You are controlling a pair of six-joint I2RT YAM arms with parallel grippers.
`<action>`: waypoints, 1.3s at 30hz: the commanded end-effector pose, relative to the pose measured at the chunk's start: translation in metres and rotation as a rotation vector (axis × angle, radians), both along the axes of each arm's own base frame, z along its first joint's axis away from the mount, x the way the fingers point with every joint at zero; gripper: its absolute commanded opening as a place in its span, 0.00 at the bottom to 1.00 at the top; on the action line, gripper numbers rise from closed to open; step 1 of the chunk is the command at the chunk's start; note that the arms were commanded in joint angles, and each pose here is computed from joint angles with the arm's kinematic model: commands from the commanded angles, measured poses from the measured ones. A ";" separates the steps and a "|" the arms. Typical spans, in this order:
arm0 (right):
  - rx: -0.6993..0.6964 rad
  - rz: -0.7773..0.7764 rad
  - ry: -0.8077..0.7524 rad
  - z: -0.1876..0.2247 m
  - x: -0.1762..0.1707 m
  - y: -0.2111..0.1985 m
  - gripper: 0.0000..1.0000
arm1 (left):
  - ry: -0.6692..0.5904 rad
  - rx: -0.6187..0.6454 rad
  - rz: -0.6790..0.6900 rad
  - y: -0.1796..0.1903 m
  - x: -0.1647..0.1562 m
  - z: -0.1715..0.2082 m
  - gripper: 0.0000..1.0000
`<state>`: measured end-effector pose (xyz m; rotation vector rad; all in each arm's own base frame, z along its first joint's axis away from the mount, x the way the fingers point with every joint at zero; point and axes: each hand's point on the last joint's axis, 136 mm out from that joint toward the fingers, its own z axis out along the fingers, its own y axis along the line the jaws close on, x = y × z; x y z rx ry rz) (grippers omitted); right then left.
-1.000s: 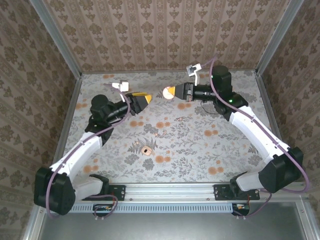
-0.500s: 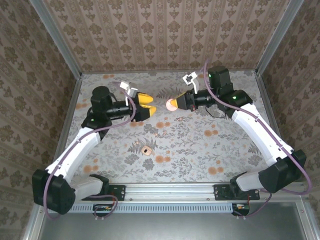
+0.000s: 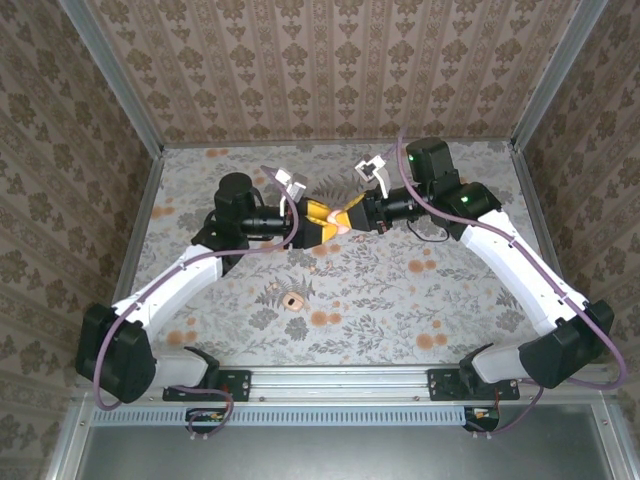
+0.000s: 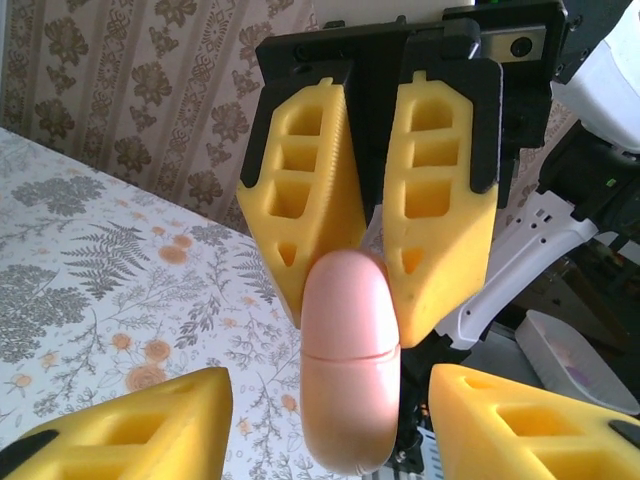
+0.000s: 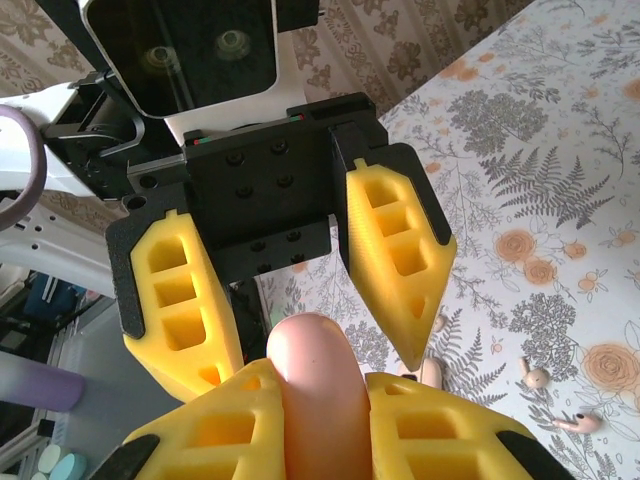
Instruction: Insert the wireless bluetooth earbuds into the charging case
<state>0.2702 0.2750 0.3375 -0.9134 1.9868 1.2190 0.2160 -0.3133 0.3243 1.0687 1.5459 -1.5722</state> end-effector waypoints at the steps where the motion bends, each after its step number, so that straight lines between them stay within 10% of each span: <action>1: 0.025 0.040 -0.035 0.016 -0.010 0.001 0.09 | -0.030 -0.034 -0.050 -0.002 -0.007 0.018 0.50; 18: 0.066 0.010 0.026 0.018 -0.001 -0.002 0.23 | -0.055 -0.018 -0.054 -0.003 -0.011 0.009 0.00; 39: 0.073 -0.082 0.153 -0.009 0.030 -0.014 0.45 | -0.148 -0.084 0.008 0.005 -0.012 0.010 0.00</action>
